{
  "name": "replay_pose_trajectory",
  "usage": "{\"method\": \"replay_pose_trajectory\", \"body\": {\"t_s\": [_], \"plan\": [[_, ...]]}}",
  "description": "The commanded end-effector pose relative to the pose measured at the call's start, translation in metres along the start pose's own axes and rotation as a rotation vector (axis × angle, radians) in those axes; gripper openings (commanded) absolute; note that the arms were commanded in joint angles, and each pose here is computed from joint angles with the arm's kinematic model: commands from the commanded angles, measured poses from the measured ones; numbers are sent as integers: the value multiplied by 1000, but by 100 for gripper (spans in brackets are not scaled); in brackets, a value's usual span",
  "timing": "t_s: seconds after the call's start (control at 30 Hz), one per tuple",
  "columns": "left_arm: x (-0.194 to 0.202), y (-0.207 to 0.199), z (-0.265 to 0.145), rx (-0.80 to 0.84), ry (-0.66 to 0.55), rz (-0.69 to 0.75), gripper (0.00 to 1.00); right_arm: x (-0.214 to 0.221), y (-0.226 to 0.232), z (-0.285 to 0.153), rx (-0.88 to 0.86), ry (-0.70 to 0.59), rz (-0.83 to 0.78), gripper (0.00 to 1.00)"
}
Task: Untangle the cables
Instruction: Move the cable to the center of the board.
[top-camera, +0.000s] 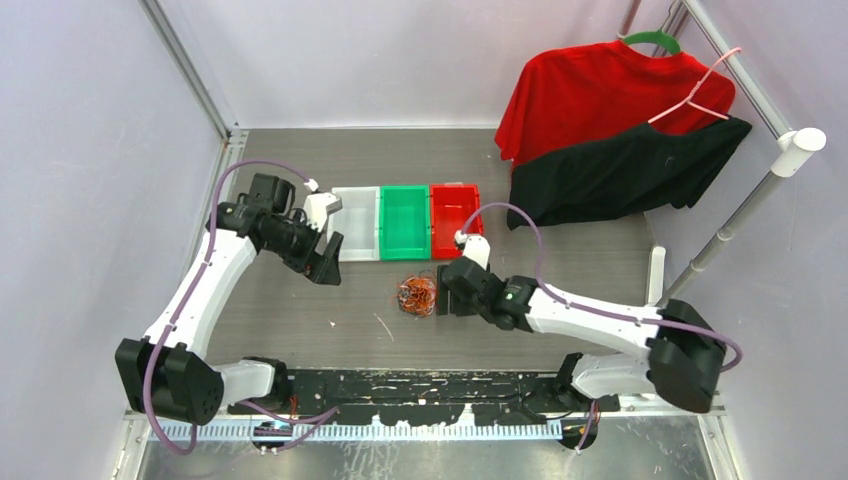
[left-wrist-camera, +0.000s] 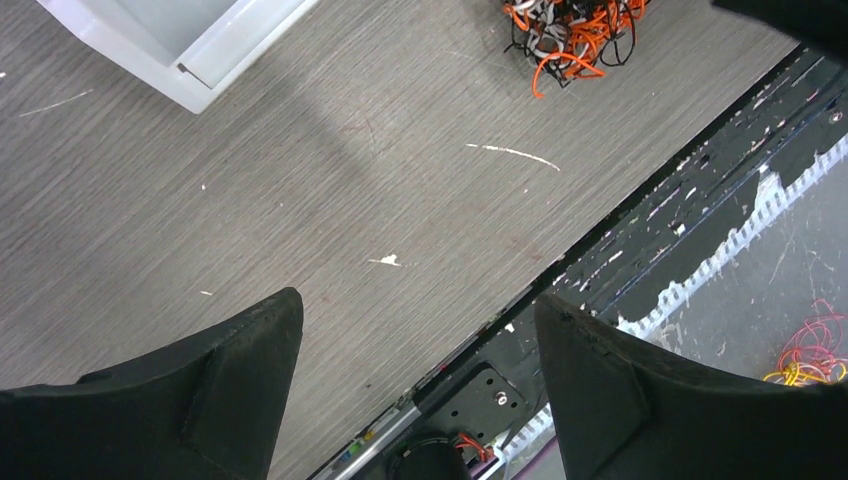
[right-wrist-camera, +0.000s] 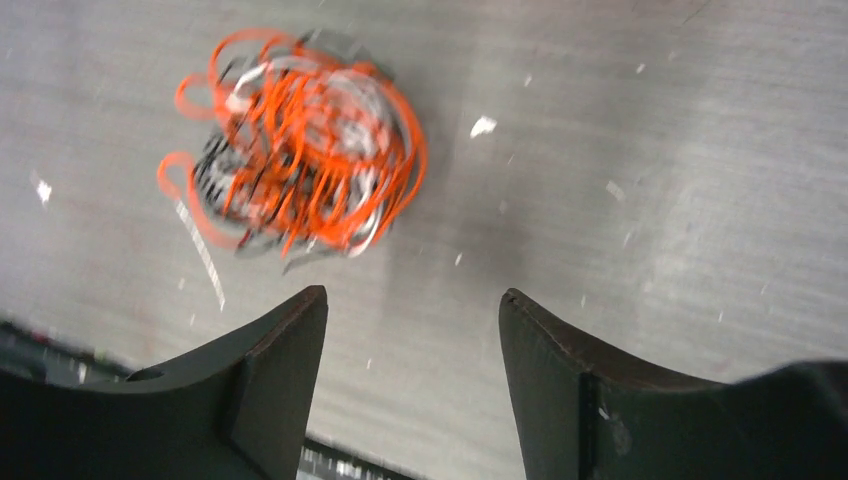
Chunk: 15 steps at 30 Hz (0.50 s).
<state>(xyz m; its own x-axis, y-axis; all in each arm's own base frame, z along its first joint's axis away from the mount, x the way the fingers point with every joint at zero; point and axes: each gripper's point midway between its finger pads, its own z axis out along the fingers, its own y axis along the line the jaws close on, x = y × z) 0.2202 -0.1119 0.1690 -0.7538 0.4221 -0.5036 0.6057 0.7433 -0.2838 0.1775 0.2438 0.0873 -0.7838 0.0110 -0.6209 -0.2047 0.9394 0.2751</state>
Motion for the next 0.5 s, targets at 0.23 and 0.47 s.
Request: {"method": "replay_pose_trajectory", "body": {"t_s": [0.23,0.47], "plan": [[-6,-7,-12,-2,-53,46,86,-47,29,68,-112,-72,60,39],[-8,-8,-11,4,-62,47,86,-14,61,48,-231,-30,26,7]]}}
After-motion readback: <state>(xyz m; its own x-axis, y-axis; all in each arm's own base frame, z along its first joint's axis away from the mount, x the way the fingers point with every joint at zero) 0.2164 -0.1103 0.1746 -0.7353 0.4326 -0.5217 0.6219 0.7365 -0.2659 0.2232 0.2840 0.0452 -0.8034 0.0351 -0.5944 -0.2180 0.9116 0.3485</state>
